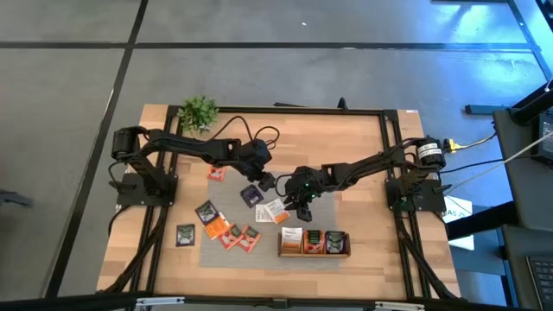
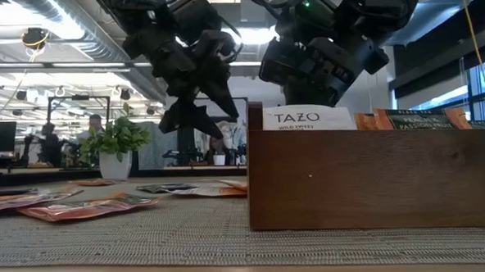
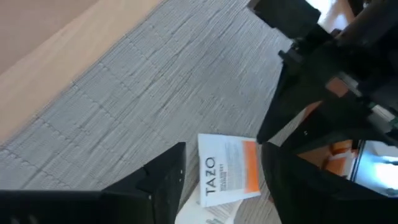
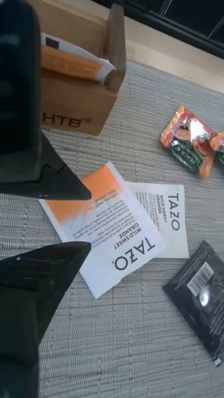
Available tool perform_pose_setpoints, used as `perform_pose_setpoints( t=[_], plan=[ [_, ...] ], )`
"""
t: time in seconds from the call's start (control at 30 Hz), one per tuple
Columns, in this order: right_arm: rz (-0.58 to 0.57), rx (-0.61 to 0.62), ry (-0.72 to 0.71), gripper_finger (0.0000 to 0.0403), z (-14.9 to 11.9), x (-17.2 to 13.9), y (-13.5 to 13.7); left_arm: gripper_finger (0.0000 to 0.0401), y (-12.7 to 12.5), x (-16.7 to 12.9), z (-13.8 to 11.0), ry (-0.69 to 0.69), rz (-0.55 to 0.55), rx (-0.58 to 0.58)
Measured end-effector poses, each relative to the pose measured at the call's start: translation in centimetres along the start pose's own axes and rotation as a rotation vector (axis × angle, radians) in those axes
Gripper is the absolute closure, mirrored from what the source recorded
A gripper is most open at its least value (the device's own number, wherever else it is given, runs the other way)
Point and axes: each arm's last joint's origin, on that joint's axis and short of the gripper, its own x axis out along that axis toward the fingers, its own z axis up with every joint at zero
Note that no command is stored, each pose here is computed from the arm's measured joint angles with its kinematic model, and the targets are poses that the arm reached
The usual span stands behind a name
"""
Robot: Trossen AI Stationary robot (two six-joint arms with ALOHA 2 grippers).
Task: Pick & Place Tea
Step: Put the top orange tea bag into the left compartment of the wooden organizer
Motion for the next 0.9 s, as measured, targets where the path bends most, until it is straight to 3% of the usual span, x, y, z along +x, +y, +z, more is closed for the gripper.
perform_pose_setpoints(
  t=[0.1, 0.27, 0.6, 0.9],
  plan=[
    [0.002, -0.012, 0.005, 0.0282, -0.1, 0.1, 0.3, 0.019, -0.1, 0.1, -0.1, -0.015, 0.018, -0.002],
    [0.022, -0.071, 0.011, 0.0282, -0.2, 0.3, 1.2, 0.0191, 0.0, 0.1, -0.2, -0.012, 0.035, -0.119],
    [0.01, -0.136, 0.009, 0.0282, -0.3, 0.4, 1.4, 0.0196, -0.9, 0.5, -1.4, 0.03, 0.03, -0.226],
    [0.074, -0.136, 0.046, 0.0282, -1.6, 2.4, 1.3, 0.02, -0.1, 2.9, -2.5, 0.074, 0.11, -0.278]
  ],
)
